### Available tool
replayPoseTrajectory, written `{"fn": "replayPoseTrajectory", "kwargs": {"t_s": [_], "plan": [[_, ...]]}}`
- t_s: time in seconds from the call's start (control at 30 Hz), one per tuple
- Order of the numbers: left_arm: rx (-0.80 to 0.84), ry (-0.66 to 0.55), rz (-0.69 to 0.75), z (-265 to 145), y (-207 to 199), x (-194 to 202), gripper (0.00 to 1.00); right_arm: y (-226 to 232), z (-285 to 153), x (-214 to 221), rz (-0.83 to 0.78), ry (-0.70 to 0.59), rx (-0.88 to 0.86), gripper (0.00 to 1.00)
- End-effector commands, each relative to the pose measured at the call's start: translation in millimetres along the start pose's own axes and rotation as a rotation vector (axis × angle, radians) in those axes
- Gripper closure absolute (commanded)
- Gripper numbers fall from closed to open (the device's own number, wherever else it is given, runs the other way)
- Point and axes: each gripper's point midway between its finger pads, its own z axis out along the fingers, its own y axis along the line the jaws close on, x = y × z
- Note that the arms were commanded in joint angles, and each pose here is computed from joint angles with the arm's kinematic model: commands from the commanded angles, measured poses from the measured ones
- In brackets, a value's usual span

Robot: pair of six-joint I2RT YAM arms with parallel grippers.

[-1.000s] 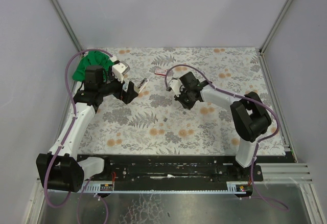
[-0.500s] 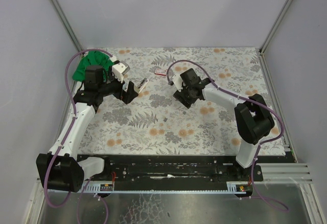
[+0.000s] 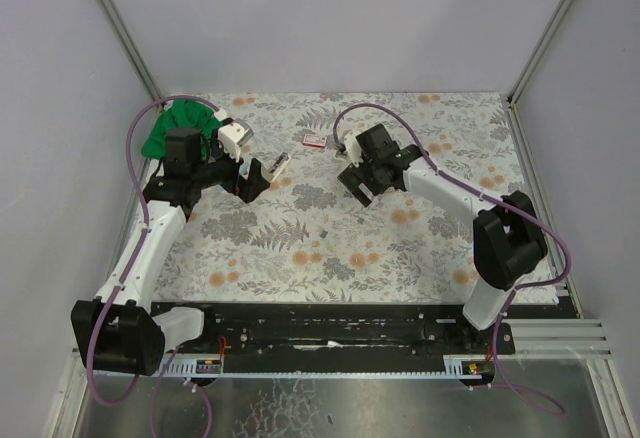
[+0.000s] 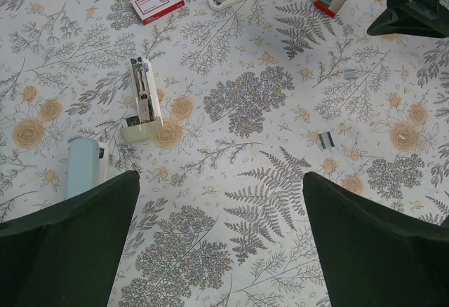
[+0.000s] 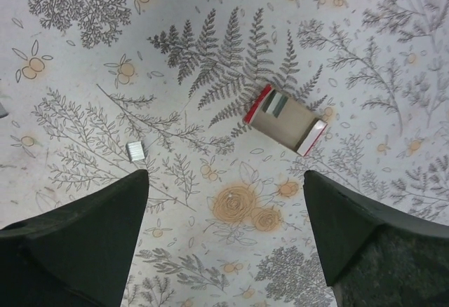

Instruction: Unload the staples from the stapler

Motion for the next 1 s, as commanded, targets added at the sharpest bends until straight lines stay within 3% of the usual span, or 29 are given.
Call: {"fn": "replayPoseTrajectory", "kwargs": {"t_s": [0.0, 0.27, 0.73, 0.97], "plan": [[-0.004, -0.038, 0.012, 2.0, 4.0, -7.2, 0.0, 14.4, -3.3, -1.8, 0.046, 0.062, -0.096, 0.04], [-0.001, -0.039, 0.006, 1.8, 3.9, -6.8, 0.0, 37.4, 19.5, 19.4, 0.044, 0.222, -0.214, 0.07], [0.003, -0.043, 0.007, 0.8, 3.4, -7.0, 0.0, 44.8, 51.3, 29.7, 0.033, 0.317, -0.239, 0.49], [0.009, -0.041, 0.003, 1.7, 3.2, -6.2, 0.0, 50.9, 53.0, 37.2, 0.034, 0.345, -0.27, 0.52]]}}
